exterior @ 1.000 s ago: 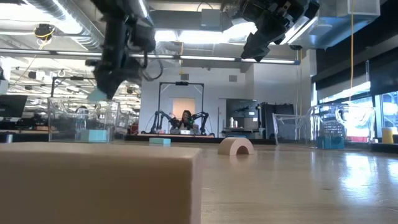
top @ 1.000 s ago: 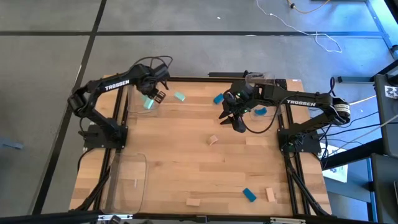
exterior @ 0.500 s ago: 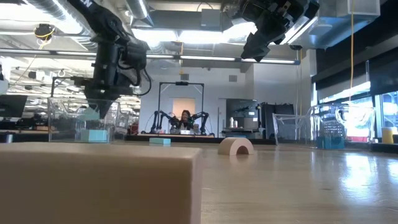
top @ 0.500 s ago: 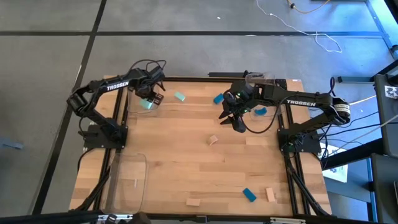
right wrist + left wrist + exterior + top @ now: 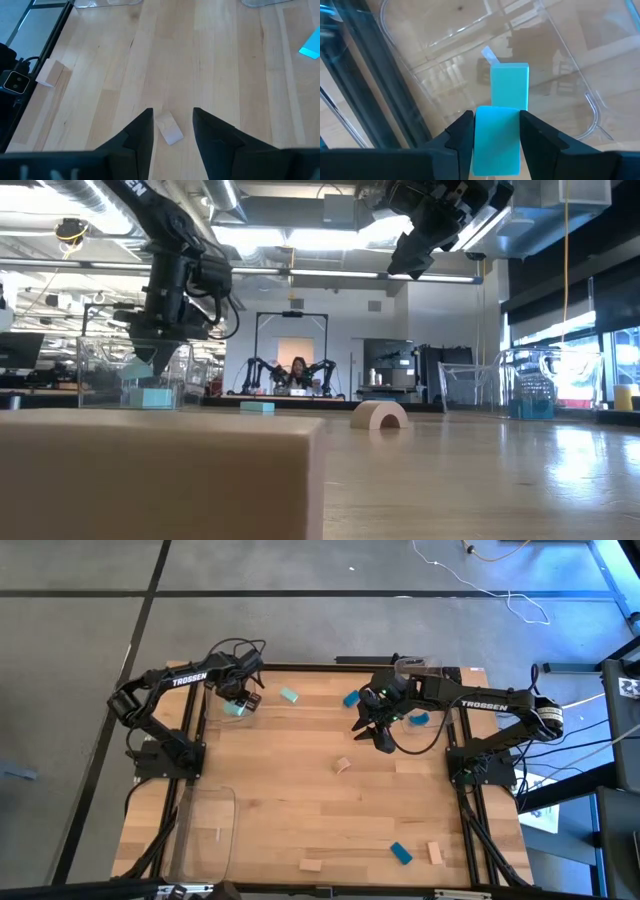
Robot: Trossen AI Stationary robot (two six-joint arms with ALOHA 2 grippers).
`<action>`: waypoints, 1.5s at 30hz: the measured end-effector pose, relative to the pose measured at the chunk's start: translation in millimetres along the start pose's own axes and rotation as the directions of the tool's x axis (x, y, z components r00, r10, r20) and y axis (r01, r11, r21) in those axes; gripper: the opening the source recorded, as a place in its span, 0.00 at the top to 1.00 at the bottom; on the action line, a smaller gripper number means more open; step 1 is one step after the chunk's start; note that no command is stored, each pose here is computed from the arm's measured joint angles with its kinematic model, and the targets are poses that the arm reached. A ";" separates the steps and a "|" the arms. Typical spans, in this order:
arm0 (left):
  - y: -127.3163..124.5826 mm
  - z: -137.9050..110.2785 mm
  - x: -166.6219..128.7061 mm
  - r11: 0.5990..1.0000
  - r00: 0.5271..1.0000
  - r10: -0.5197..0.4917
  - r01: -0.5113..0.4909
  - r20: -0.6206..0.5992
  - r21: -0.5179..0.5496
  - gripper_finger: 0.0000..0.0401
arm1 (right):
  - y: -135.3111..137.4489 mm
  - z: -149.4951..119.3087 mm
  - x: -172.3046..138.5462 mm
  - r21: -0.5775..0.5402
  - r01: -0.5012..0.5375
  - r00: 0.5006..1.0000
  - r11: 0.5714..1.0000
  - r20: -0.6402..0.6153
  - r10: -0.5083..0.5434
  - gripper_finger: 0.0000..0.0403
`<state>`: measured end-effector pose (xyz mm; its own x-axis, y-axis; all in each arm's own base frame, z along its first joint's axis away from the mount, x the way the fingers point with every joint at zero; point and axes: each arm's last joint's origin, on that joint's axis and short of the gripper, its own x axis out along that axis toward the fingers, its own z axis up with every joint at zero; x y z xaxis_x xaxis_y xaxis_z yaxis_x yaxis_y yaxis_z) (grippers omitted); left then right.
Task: Sort & place blocks by color
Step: Put the bottom light blue block into the top left transparent bin
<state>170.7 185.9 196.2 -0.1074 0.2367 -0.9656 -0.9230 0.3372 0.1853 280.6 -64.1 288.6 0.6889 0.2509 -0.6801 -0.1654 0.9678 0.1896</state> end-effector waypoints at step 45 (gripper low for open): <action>0.3 1.3 0.0 0.999 0.999 0.026 -0.026 0.023 0.031 0.60 | -1.5 9.6 -0.4 -0.044 0.019 0.996 0.999 0.092 -0.015 0.66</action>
<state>170.9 187.2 196.5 -0.1224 0.2661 -0.9561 -0.9078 0.3593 0.2162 287.3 -65.8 295.4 0.7536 0.2334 -0.6145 -0.1827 0.9724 0.1453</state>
